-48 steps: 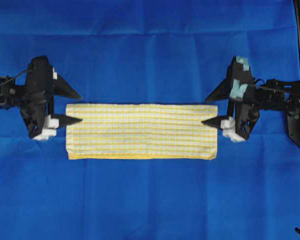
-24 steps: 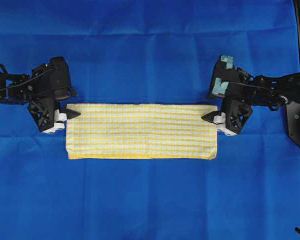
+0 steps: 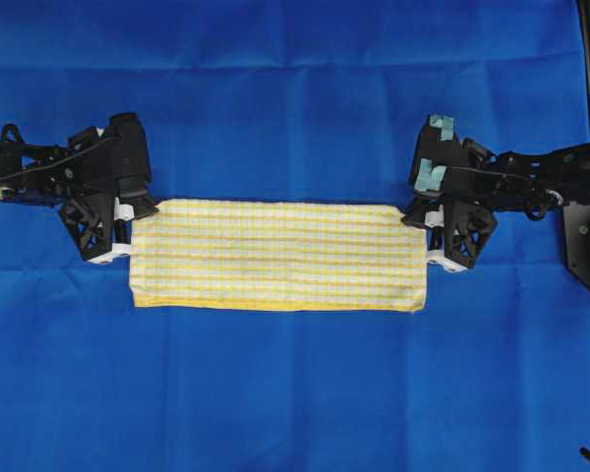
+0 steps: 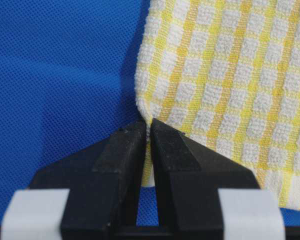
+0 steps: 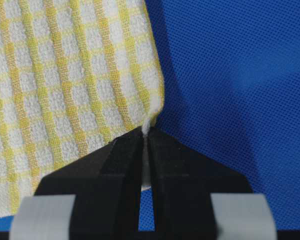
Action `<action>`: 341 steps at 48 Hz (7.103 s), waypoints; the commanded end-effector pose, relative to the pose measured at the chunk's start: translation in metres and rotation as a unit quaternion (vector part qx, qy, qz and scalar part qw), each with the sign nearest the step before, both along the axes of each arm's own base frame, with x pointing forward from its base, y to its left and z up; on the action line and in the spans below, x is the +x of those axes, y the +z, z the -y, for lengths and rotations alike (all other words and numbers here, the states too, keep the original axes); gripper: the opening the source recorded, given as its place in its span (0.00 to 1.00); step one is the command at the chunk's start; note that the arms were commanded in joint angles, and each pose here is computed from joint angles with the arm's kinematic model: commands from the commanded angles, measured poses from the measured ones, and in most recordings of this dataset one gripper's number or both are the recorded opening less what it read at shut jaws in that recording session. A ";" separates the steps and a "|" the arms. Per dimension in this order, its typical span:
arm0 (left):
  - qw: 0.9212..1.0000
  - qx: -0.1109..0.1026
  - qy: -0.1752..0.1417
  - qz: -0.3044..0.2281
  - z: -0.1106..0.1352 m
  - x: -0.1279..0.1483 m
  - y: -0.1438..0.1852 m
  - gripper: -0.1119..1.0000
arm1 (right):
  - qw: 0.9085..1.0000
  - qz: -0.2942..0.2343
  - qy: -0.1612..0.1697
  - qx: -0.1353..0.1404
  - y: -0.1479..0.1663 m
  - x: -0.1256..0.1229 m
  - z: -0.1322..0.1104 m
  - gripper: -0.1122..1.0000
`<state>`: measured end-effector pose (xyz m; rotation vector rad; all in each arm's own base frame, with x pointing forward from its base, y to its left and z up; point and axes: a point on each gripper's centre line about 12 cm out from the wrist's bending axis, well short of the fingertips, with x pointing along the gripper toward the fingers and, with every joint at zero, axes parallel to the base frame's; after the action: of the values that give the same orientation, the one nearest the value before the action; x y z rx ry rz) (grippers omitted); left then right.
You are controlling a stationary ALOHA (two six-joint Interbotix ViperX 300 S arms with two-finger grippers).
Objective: Fold the yellow towel.
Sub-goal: 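Release, then grasp the folded towel's left and right short ends, then lift the towel and rotate it vertical, right gripper moving to top, then lay the towel strip down vertically and open both grippers, then move both grippers to the strip's top end corners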
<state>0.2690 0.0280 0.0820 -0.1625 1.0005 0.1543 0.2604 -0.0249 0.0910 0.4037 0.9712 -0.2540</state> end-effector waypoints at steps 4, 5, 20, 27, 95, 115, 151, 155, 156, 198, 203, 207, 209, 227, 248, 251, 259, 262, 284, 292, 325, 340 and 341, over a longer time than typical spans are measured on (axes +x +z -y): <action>1.000 0.002 -0.004 -0.009 -0.001 0.000 0.004 0.12 | 1.000 0.023 -0.001 -0.001 0.013 0.005 0.000 0.12; 1.000 0.002 -0.003 -0.006 -0.001 0.002 0.006 0.12 | 1.000 0.028 -0.002 -0.001 0.015 0.006 0.001 0.12; 0.999 0.006 -0.007 0.049 -0.001 0.009 0.073 0.12 | 0.994 0.113 0.002 -0.003 0.070 0.003 0.000 0.12; 0.996 0.009 -0.006 0.085 0.000 0.003 0.101 0.12 | 0.989 0.149 0.015 -0.012 0.096 -0.001 0.000 0.12; 0.944 -0.014 -0.164 0.287 0.112 0.077 0.141 0.12 | 0.950 0.204 -0.170 -0.161 0.127 0.043 0.168 0.12; 0.927 0.026 -0.204 0.314 0.137 0.155 0.150 0.12 | 0.944 0.205 -0.175 -0.189 0.135 0.057 0.200 0.12; 0.907 0.071 -0.218 0.354 0.143 0.233 0.152 0.12 | 0.940 0.193 -0.205 -0.194 0.132 0.019 0.202 0.12; 0.904 0.077 -0.215 0.362 0.141 0.243 0.147 0.12 | 0.940 0.192 -0.205 -0.193 0.131 0.015 0.199 0.12; 0.903 0.077 -0.214 0.363 0.141 0.245 0.145 0.12 | 0.941 0.190 -0.206 -0.191 0.130 0.015 0.198 0.12; 0.934 0.010 -0.171 0.315 0.130 0.170 0.070 0.12 | 0.966 0.156 -0.136 -0.152 0.082 0.117 0.199 0.12; 0.935 0.005 -0.172 0.310 0.133 0.161 0.069 0.12 | 0.968 0.157 -0.125 -0.149 0.076 0.131 0.195 0.12; 0.936 -0.002 -0.174 0.306 0.137 0.155 0.067 0.12 | 0.969 0.158 -0.119 -0.147 0.073 0.139 0.192 0.12; 0.936 -0.004 -0.174 0.304 0.138 0.154 0.067 0.12 | 0.969 0.158 -0.117 -0.147 0.072 0.142 0.191 0.12; 0.939 -0.007 -0.172 0.298 0.137 0.152 0.065 0.12 | 0.970 0.160 -0.110 -0.145 0.070 0.150 0.188 0.12; 0.955 -0.006 -0.177 0.237 0.135 0.142 0.063 0.60 | 0.971 0.159 -0.117 -0.137 0.069 0.148 0.185 0.60; 0.959 -0.006 -0.179 0.221 0.134 0.137 0.070 0.71 | 0.971 0.159 -0.116 -0.138 0.071 0.145 0.185 0.75; 0.961 -0.002 -0.182 0.210 0.129 0.129 0.093 0.76 | 0.969 0.164 -0.113 -0.144 0.083 0.130 0.177 0.71; 0.961 0.000 -0.178 0.210 0.124 0.126 0.101 0.76 | 0.968 0.168 -0.114 -0.145 0.089 0.123 0.173 0.69; 0.972 0.018 -0.090 0.215 0.048 0.083 0.120 0.76 | 0.957 0.213 -0.117 -0.159 0.127 0.039 0.127 0.70; 0.968 0.023 -0.067 0.241 0.033 0.067 0.121 0.76 | 0.956 0.227 -0.100 -0.158 0.127 0.016 0.102 0.70; 0.956 0.072 0.018 0.282 -0.035 0.063 0.117 0.78 | 0.959 0.208 -0.106 -0.158 0.115 0.034 0.116 0.70; 0.958 0.134 0.057 0.249 -0.102 0.087 0.090 0.79 | 0.966 0.158 -0.146 -0.146 0.078 0.058 0.159 0.75; 0.958 0.136 0.060 0.246 -0.105 0.089 0.088 0.79 | 0.966 0.155 -0.147 -0.145 0.074 0.060 0.161 0.76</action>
<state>0.3488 0.1186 0.1662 -0.0126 0.4917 0.3140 0.3114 -0.1765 0.1620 0.3028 0.5799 -0.5630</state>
